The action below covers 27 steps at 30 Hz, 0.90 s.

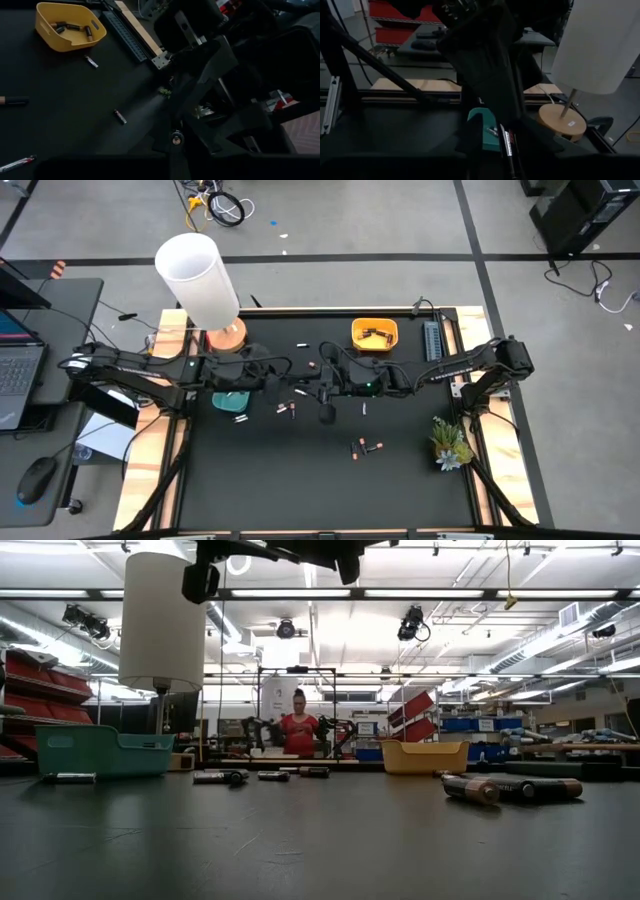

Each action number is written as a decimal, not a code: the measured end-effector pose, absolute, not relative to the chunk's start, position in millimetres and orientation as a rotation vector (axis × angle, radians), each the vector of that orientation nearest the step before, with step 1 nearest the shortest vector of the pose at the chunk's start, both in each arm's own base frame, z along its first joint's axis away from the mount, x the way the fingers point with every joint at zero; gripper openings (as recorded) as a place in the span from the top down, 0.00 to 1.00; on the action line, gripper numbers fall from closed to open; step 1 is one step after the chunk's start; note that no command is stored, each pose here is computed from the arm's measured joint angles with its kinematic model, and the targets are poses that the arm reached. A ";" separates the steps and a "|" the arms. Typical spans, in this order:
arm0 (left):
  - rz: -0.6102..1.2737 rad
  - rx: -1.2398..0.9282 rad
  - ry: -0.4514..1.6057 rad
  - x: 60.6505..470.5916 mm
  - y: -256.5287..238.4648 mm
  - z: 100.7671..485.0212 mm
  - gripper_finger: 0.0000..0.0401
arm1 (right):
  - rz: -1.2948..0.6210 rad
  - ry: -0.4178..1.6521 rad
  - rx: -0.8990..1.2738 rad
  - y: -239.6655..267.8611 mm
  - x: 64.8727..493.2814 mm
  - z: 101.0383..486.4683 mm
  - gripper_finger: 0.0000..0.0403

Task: Sort batteries
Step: Put the silver battery into the green bin

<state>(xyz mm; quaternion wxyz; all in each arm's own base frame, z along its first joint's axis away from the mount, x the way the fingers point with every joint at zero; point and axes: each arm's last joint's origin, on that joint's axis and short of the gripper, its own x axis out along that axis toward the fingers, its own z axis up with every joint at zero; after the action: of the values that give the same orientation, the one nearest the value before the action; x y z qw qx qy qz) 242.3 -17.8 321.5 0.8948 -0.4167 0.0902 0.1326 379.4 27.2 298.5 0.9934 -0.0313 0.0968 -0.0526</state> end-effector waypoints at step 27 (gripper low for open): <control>0.545 -0.814 0.442 205.3 -3.7 302.4 0.91 | -0.243 0.358 -0.147 -2.0 360.4 302.7 0.60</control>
<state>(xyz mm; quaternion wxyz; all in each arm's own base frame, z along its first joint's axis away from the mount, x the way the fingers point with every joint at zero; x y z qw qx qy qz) 205.3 -3.7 302.4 0.8591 -0.3876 0.2104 0.2597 360.4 -2.0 302.7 0.9740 -0.0730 0.1777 -0.1203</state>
